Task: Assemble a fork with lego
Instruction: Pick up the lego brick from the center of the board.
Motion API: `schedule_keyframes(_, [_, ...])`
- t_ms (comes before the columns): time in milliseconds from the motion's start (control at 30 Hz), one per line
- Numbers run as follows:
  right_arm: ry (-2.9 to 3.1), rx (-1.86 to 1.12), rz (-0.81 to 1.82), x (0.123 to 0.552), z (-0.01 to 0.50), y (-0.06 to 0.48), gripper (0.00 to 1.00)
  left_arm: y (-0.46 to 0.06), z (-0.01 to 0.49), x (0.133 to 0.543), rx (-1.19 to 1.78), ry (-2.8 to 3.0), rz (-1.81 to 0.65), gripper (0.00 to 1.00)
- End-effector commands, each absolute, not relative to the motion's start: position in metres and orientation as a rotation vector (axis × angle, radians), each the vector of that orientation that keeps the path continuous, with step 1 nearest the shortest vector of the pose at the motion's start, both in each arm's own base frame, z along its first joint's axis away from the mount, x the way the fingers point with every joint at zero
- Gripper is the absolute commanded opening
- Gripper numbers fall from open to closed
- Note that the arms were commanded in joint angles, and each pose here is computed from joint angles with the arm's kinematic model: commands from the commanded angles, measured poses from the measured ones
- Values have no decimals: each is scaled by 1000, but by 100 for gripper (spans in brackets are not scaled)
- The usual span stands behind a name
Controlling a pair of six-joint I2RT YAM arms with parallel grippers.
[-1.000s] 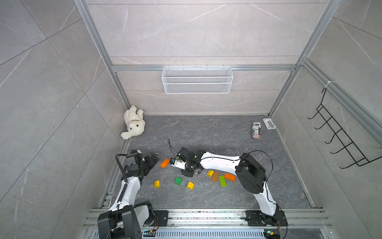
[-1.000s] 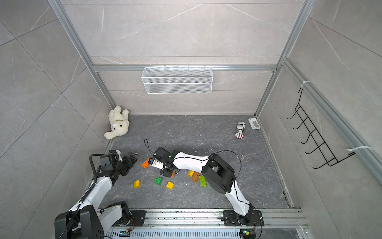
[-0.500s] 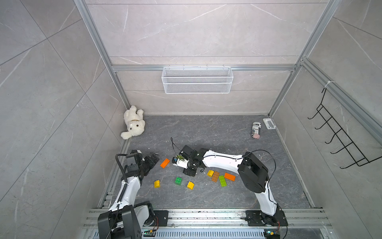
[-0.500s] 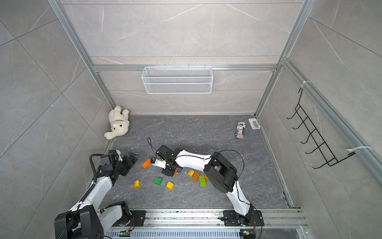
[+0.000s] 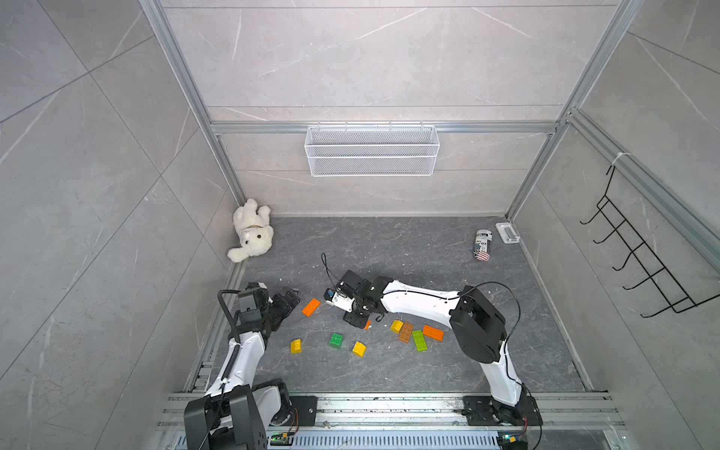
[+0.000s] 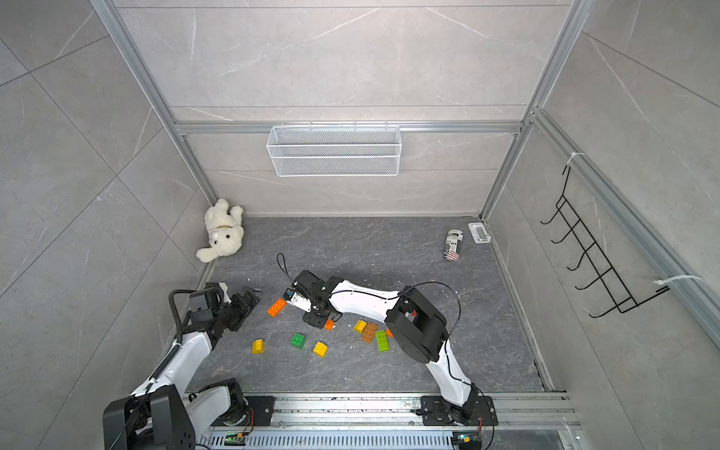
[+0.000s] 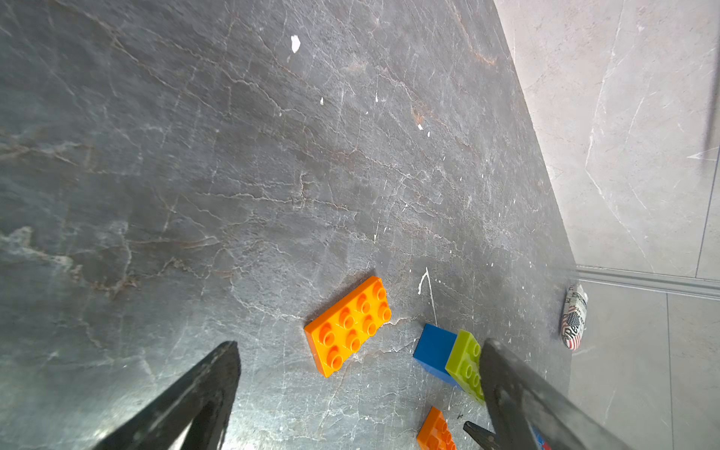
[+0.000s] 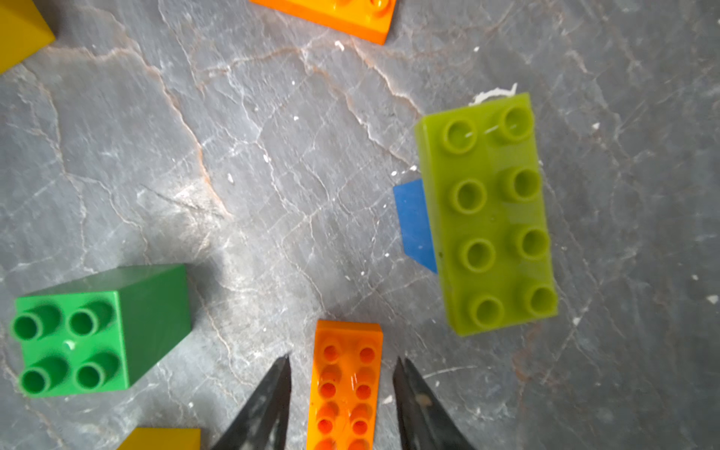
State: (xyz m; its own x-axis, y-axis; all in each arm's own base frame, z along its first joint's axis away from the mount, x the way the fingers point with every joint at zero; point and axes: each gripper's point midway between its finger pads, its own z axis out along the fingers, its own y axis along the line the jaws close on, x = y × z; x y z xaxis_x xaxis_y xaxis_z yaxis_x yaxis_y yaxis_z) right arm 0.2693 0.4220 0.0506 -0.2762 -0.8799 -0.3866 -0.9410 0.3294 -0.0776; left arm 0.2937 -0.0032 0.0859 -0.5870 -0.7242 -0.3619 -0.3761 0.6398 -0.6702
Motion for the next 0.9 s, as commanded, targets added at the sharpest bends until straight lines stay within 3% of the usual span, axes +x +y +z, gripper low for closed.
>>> schedule_keyframes(0, [2310, -1627, 212, 267, 35, 419, 47, -5, 93, 298, -827, 2214, -744, 98])
schedule_keyframes(667, [2357, -1636, 181, 267, 18, 416, 41, -4, 91, 297, -833, 2216, -740, 99])
schedule_keyframes(867, [2371, -1652, 168, 265, 14, 414, 45, -4, 91, 297, -831, 2216, -739, 98])
